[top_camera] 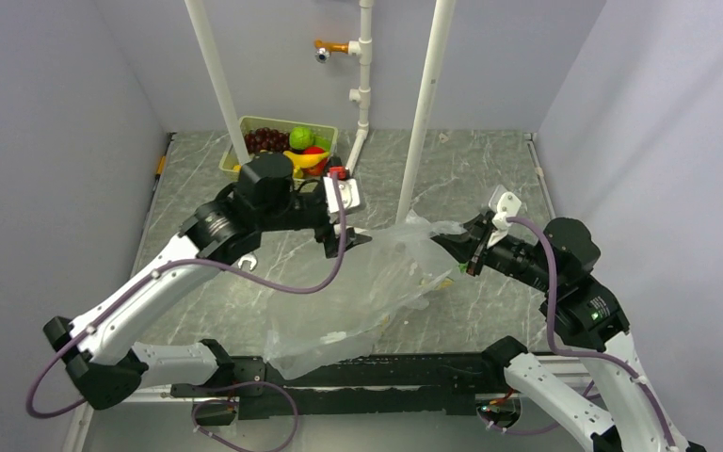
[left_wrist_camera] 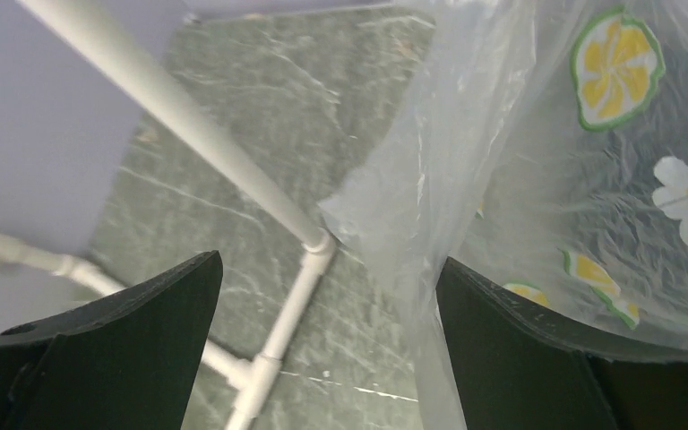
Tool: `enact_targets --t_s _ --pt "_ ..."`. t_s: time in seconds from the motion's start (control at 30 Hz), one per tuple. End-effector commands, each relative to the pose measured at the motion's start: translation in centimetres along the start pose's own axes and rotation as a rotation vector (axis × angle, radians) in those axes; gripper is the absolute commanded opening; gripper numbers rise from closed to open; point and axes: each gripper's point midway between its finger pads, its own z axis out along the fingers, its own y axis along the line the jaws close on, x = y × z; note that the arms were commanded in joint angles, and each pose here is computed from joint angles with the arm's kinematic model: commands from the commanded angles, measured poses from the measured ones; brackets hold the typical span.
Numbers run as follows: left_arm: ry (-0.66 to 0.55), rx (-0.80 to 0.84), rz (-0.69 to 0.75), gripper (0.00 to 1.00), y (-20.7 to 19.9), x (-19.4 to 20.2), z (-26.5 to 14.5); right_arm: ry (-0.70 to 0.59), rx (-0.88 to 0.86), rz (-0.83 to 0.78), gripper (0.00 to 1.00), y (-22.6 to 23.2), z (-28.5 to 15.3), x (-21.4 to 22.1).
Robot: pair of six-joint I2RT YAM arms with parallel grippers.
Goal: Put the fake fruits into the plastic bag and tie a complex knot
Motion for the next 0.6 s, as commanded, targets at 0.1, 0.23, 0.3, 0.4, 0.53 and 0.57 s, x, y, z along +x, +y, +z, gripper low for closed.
enact_targets --t_s 0.1,0.23,0.3,0.4,0.53,0.57 --pt "-0.116 0.24 -0.061 0.97 -5.2 -1.3 -1.4 -0.032 0.093 -0.012 0.0 -1.4 -0.6 -0.8" --pt "-0.05 0.232 -0.112 0.97 -5.5 0.4 -1.6 -0.018 0.133 -0.007 0.0 -2.0 -0.9 -0.6" --pt "-0.031 0.216 -0.105 0.95 -5.4 1.4 -1.5 -0.011 0.136 -0.003 0.0 -1.9 -1.1 -0.6" --pt "0.015 0.131 -0.111 0.59 -3.7 2.4 -0.7 -0.021 0.039 -0.031 0.36 0.2 -1.9 -0.8" --pt "0.003 0.139 -0.015 0.09 -2.4 1.2 0.2 -0.059 -0.118 -0.101 0.98 3.5 -3.4 -2.4" --pt "0.001 0.143 0.019 0.07 -2.2 0.9 0.3 -0.069 -0.152 -0.106 0.99 4.1 -3.7 -3.1"
